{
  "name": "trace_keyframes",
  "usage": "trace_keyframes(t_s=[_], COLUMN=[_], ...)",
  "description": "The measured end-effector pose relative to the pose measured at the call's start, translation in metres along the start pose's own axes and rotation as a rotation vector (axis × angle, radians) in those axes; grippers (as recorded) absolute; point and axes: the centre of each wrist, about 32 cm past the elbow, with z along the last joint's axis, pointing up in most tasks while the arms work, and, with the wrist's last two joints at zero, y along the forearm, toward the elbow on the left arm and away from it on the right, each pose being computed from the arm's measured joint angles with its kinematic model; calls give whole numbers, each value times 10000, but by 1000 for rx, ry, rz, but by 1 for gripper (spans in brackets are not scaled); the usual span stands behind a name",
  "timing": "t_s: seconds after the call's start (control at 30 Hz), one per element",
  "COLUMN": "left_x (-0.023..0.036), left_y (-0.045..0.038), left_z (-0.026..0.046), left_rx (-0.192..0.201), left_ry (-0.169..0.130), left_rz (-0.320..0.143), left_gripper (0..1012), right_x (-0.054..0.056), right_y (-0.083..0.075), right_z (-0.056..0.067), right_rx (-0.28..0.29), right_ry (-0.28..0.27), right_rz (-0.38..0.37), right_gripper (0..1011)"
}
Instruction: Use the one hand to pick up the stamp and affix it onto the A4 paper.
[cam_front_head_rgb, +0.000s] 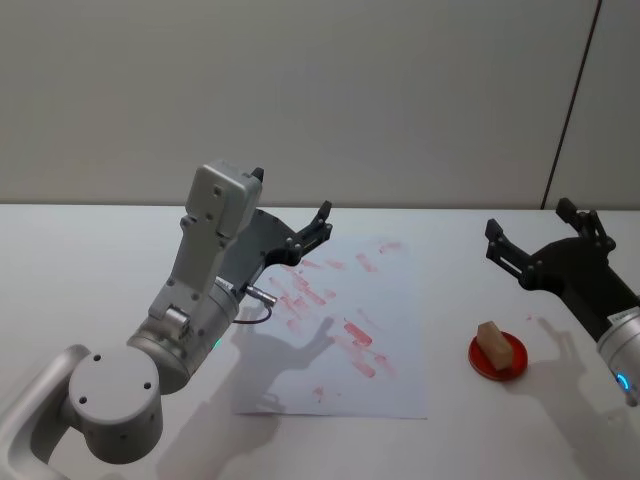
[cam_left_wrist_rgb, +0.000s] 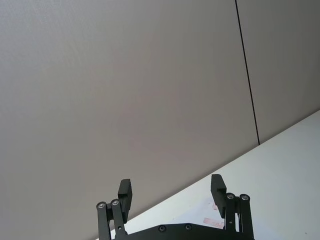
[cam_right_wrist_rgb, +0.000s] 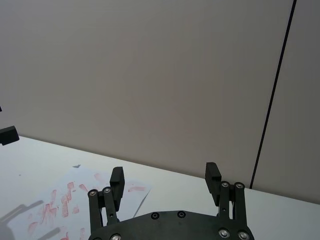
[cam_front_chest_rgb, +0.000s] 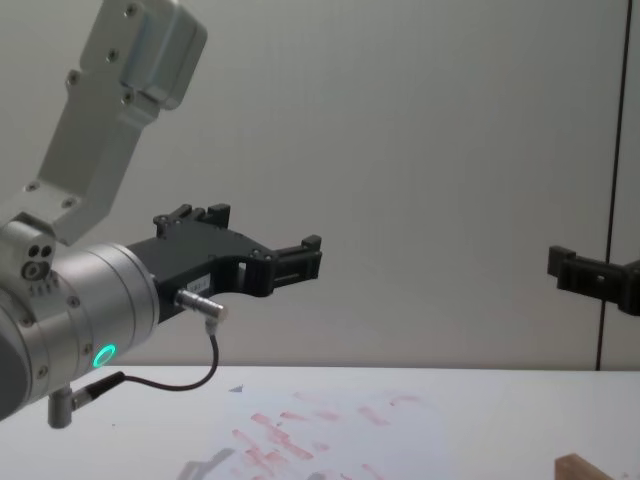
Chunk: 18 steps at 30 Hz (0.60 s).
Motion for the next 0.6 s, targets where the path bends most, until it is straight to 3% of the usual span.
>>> trace_keyframes(t_s=[0.6], left_x=[0], left_y=[0], left_z=[0], left_rx=[0], left_ry=[0], left_rz=[0], left_gripper=[1003], right_x=[0], right_y=[0], right_z=[0], right_rx=[0], right_ry=[0], right_rz=[0], right_gripper=[1001])
